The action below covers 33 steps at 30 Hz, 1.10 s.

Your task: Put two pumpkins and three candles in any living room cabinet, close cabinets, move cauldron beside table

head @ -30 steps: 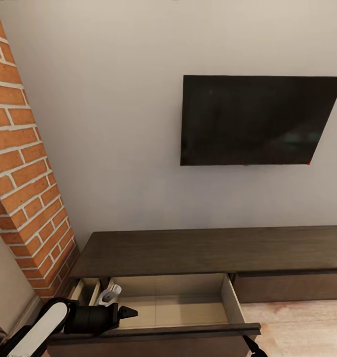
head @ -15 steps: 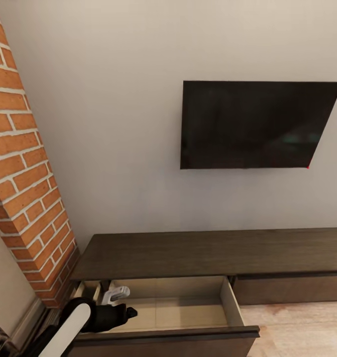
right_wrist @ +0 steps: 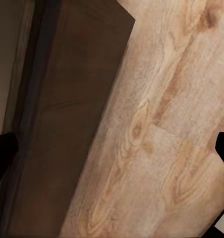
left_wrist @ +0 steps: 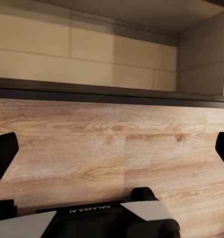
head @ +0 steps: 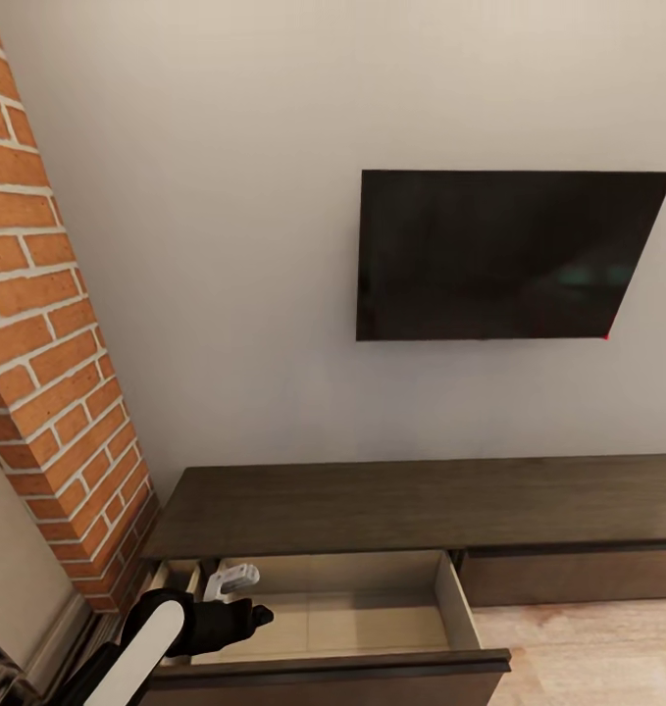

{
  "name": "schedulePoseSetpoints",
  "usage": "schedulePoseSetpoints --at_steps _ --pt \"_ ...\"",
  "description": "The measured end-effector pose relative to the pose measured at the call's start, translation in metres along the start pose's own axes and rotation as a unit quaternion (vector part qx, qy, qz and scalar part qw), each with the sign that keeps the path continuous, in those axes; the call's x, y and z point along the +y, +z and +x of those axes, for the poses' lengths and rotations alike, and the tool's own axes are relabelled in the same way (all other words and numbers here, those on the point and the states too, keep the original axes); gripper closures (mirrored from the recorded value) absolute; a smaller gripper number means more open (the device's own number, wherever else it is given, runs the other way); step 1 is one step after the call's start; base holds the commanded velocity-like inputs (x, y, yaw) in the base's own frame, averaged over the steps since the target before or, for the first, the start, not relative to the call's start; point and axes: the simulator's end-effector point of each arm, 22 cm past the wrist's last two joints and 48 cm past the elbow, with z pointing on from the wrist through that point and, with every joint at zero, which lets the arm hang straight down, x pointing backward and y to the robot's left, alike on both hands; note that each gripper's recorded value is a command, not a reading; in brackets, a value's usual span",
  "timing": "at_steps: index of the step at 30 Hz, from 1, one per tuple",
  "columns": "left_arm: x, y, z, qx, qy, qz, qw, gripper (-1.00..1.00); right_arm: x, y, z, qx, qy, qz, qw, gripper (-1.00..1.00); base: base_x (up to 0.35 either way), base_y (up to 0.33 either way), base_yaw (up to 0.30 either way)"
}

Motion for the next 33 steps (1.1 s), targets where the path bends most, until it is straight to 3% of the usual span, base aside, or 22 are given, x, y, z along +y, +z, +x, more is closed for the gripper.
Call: schedulePoseSetpoints --at_steps 3,9,19,33 --pt "-0.001 -0.004 -0.002 0.0 0.0 -0.001 1.0 -1.0 0.018 -0.004 -0.003 0.0 -0.001 -0.017 0.9999 -1.0 0.0 0.0 0.0" --pt "-0.003 -0.01 -0.003 0.002 0.0 -0.003 1.0 -1.0 0.028 -0.011 0.001 0.013 -0.002 -0.023 0.9996 -1.0 0.0 0.0 0.0" --pt "-0.006 -0.018 -0.004 0.009 -0.002 -0.005 0.9999 -1.0 0.026 -0.023 0.002 0.02 -0.002 -0.014 0.9997 -1.0 0.0 0.0 0.0" --pt "-0.005 -0.014 0.0 0.016 -0.003 -0.005 0.9999 -1.0 0.022 -0.02 0.005 0.021 -0.002 -0.011 0.9997 -1.0 0.0 0.0 0.0"
